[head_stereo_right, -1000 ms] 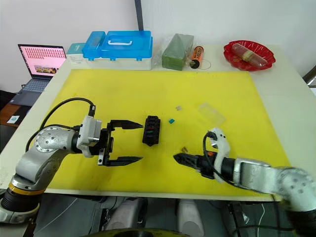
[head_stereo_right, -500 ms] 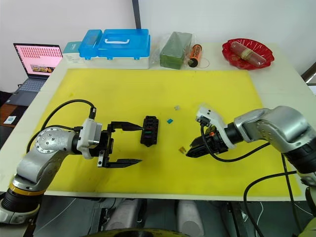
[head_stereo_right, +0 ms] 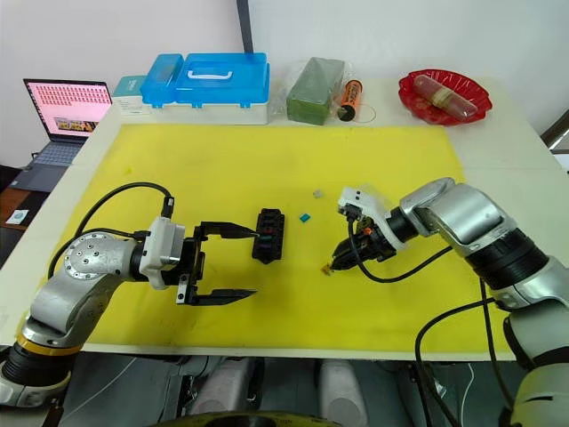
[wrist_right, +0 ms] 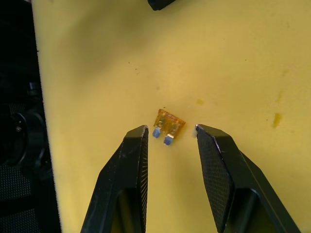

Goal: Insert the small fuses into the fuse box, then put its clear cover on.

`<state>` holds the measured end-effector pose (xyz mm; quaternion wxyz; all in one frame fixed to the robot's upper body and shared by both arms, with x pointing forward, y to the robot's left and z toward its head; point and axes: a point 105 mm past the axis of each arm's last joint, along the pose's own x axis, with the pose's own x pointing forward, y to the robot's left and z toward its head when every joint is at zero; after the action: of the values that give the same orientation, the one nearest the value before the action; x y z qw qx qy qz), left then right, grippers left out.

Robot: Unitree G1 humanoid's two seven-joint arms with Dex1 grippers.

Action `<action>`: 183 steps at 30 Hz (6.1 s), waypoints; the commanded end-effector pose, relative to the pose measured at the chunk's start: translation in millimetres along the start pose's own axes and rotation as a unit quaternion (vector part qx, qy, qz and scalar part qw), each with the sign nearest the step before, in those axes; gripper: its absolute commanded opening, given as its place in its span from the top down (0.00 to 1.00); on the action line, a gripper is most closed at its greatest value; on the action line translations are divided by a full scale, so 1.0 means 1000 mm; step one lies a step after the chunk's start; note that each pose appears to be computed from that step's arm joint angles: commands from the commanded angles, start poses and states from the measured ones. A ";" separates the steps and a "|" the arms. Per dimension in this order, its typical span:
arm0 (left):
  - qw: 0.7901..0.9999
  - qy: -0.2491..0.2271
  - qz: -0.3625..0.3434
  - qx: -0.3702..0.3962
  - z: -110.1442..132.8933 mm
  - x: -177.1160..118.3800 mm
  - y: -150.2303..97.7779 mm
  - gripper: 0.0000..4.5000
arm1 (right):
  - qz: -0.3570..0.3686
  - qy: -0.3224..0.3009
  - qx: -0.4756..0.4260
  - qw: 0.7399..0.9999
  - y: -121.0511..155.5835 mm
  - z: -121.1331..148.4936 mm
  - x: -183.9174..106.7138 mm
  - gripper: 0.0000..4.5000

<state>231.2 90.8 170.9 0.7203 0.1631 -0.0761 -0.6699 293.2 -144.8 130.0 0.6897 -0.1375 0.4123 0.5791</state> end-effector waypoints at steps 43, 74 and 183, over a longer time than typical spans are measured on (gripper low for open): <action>1.000 -0.006 -0.001 0.018 0.007 0.003 -0.001 0.00 | 0.024 0.012 -0.025 0.999 -0.008 0.002 0.019 0.99; 0.998 0.007 0.056 -0.015 0.007 -0.020 0.007 0.00 | -0.014 -0.133 0.076 0.988 0.030 0.020 0.020 0.99; 0.979 0.028 0.193 -0.066 -0.037 -0.037 0.029 0.00 | -0.135 -0.215 -0.244 0.936 0.024 0.117 0.029 1.00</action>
<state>264.5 136.6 142.0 0.8516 0.1000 -0.0203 -0.5141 317.1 -44.5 175.6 0.7831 -0.2055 0.1116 0.5762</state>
